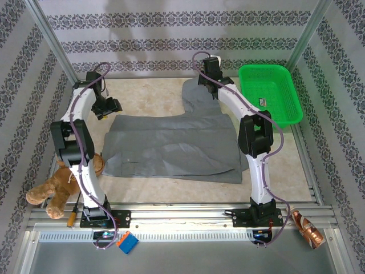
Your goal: Fold and stack the long sleeve shirts
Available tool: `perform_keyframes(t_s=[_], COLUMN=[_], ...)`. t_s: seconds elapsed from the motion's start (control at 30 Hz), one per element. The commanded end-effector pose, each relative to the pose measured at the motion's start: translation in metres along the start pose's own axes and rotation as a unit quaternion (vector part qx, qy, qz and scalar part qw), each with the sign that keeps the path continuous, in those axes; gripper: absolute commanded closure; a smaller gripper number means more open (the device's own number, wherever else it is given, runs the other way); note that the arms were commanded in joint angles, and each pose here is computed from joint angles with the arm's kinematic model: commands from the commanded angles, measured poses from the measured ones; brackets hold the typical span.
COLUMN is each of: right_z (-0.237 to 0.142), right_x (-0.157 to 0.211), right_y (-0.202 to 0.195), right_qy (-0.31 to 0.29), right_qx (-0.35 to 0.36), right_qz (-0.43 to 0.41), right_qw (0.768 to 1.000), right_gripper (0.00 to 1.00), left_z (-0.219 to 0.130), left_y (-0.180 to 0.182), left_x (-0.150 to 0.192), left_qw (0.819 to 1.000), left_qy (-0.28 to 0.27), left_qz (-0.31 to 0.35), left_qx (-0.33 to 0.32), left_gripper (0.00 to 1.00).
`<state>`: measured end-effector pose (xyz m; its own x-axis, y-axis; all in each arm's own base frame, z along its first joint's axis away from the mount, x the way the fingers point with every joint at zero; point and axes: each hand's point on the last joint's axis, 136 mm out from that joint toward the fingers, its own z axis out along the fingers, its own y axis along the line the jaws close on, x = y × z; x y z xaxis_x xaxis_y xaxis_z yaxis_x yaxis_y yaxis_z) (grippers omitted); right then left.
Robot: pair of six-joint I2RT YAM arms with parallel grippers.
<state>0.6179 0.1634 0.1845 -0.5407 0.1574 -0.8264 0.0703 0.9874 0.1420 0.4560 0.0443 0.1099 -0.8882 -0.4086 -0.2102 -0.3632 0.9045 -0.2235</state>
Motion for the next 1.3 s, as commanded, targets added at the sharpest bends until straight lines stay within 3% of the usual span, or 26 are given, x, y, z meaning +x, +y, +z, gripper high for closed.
perform_keyframes(t_s=[0.0,0.37,1.27], right_z=[-0.019,-0.024,-0.026], right_x=[-0.008,0.013,0.033], right_y=[0.011,0.016,0.016], right_qy=[-0.01,0.014,0.036], right_qx=[-0.013,-0.014,-0.017], right_qz=[-0.012,-0.029,-0.043], right_qw=[1.0,0.999,0.998], right_gripper=[1.0,1.0,1.0], left_z=[0.008,0.052,0.102], left_y=[0.01,0.006,0.002], left_x=[-0.01,-0.027,-0.023], left_qw=[0.999,0.999,0.998], left_qy=[0.013,0.033,0.054], left_qz=[0.036,0.038,0.042], left_qx=[-0.023,-0.01,-0.018], left_gripper=[0.42,0.53,0.64])
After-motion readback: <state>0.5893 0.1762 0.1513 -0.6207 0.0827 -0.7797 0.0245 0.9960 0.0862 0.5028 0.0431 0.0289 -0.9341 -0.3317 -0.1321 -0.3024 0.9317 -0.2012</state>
